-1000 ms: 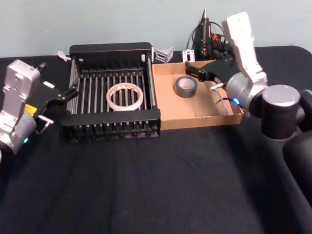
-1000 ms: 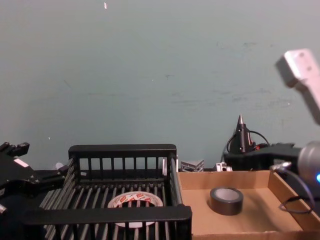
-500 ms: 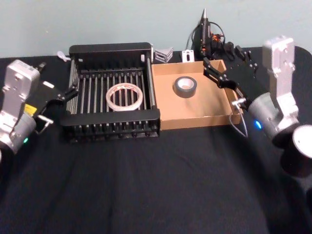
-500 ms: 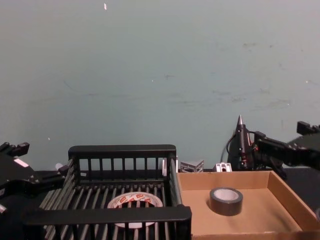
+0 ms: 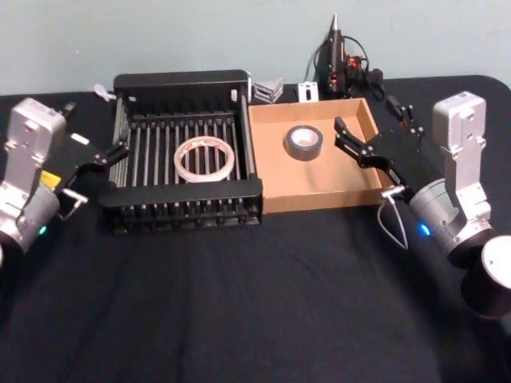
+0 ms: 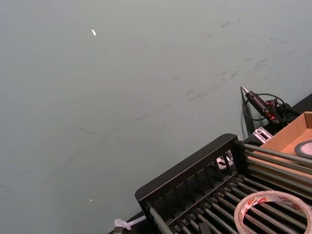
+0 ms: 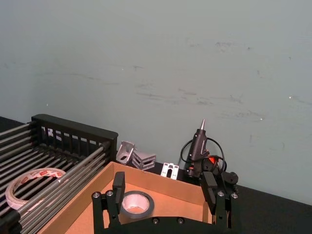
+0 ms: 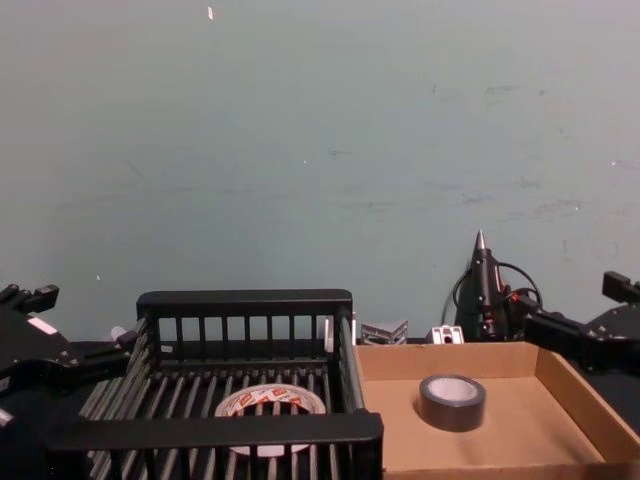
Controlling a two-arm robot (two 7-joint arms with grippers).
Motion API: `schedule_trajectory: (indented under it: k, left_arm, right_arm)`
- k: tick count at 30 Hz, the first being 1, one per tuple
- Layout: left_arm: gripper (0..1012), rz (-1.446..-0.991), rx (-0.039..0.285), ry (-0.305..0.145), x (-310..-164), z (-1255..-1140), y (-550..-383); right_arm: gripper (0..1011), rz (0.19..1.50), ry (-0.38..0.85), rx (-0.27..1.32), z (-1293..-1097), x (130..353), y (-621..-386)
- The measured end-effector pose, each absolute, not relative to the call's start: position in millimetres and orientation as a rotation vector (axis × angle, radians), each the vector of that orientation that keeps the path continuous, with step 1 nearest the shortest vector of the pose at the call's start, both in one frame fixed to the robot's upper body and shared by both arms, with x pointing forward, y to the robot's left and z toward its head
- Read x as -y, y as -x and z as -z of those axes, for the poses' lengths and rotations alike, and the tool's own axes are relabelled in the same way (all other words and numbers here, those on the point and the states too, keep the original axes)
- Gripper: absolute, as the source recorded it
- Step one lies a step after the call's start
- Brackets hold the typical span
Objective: Pick up the white tape and place it into the black box , Pick up the silver tape and place it into the brown box.
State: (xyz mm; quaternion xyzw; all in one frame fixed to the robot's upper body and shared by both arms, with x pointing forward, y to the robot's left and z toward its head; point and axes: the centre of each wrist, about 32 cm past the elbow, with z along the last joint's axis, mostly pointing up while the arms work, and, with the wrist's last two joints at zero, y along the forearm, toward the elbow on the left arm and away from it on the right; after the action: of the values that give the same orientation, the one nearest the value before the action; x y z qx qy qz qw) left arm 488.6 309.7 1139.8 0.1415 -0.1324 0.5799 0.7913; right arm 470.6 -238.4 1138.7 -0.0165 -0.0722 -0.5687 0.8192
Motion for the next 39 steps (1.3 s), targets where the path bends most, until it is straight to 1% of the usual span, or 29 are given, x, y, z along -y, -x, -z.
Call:
schedule_trajectory:
  k: [39]
  left_arm:
    - [1001, -1.248, 0.285, -0.304, -309.7, -1139.8, -488.6]
  right_arm:
    - [1003, 1.209, 0.033, 0.153, -1140.2, 238.3, -471.9]
